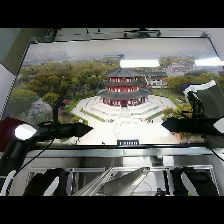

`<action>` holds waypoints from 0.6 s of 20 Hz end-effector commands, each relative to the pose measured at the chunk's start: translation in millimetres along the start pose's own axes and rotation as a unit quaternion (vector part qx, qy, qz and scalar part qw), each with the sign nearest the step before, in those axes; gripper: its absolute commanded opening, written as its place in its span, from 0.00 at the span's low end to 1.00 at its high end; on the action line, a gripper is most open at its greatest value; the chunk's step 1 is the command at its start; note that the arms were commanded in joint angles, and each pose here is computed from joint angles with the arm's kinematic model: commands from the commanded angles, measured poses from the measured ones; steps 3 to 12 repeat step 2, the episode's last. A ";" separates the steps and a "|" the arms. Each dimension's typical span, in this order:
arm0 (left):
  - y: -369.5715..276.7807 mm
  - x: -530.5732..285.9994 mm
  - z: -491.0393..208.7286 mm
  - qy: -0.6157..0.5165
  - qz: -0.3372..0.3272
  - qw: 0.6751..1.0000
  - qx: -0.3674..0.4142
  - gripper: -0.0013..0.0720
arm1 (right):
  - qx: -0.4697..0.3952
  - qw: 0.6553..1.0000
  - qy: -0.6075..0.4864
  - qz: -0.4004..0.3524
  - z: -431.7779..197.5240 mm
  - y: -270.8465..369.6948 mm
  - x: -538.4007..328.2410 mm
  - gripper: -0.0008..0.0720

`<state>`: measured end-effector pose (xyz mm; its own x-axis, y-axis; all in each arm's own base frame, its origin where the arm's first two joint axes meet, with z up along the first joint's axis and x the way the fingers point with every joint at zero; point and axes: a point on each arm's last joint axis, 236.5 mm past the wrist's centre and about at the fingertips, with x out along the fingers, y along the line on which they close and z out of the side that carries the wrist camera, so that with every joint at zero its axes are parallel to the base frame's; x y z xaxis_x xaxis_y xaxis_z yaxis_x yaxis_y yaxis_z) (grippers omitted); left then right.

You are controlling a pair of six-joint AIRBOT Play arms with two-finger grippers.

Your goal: Fold the shirts.

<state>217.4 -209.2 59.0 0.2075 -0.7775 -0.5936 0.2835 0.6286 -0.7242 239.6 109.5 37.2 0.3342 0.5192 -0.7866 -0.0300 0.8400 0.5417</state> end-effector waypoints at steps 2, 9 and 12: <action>-10.9 19.0 10.8 0.017 -0.005 1.000 0.018 0.03 | 0.000 1.000 0.002 0.002 -1.4 0.7 0.6 0.04; -10.9 19.0 10.8 0.017 -0.005 1.000 0.018 0.03 | 0.000 1.000 0.002 0.002 -1.4 0.7 0.6 0.04; -10.9 19.0 10.8 0.017 -0.005 1.000 0.018 0.03 | 0.000 1.000 0.002 0.002 -1.4 0.7 0.6 0.04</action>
